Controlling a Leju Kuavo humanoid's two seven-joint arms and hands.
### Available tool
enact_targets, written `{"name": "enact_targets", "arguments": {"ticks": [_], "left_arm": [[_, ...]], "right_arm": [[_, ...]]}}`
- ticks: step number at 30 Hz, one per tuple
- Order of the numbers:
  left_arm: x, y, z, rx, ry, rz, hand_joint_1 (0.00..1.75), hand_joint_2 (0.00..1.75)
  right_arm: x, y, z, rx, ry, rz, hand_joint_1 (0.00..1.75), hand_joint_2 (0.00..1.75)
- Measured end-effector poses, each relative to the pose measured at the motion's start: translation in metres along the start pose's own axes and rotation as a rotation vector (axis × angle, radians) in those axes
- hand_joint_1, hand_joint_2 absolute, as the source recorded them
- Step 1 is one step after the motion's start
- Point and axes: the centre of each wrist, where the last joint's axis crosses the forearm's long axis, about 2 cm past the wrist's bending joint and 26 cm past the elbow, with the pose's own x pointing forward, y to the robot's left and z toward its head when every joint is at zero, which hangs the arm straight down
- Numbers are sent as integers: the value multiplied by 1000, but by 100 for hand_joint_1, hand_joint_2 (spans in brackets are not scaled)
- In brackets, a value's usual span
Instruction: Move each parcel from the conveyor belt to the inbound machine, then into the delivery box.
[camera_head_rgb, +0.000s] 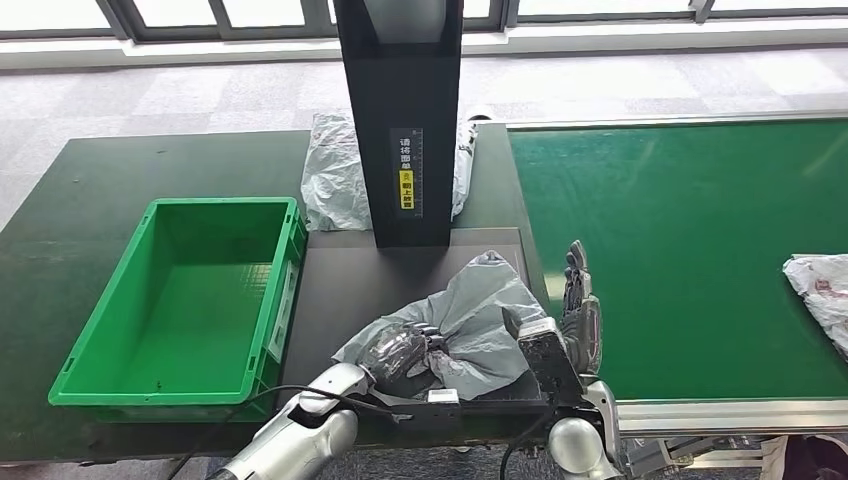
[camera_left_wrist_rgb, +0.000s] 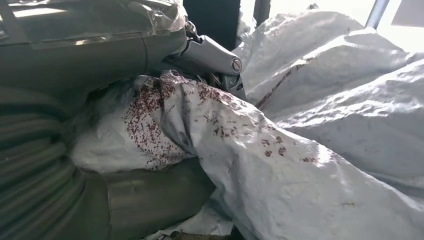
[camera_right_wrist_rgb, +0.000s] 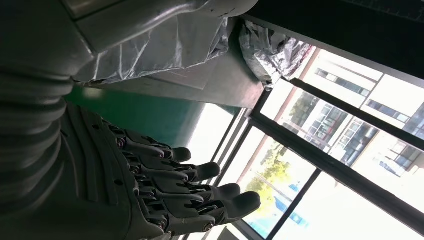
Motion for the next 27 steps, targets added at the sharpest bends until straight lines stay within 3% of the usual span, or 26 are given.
{"name": "enact_targets", "arguments": {"ticks": [4, 9, 15, 17, 19, 21, 23, 27], "left_arm": [[-1, 8, 2, 86, -10, 67, 175, 175], [3, 28, 10, 288, -47, 287, 175, 175], [6, 50, 17, 420, -41, 291, 175, 175], [0, 71, 24, 610, 19, 127, 175, 175], [-21, 107, 38, 901, 85, -152, 175, 175], [-45, 136, 53, 1070, 155, -363, 175, 175], [-65, 151, 68, 1113, 269, -447, 175, 175], [-100, 161, 88, 1139, 585, -466, 175, 175]], "right_arm": [[2, -2, 1, -9, 7, -1, 0, 175], [3, -6, 4, -38, 32, -6, 0, 175], [4, -8, 6, -57, 38, -12, 0, 175], [3, -9, 8, -62, 45, -15, 0, 175], [2, -9, 12, -65, 55, -18, 0, 175], [1, -9, 14, -65, 59, -20, 0, 175], [1, -9, 13, -68, 60, -21, 0, 175], [5, -10, 5, -91, 69, -19, 0, 175]]}}
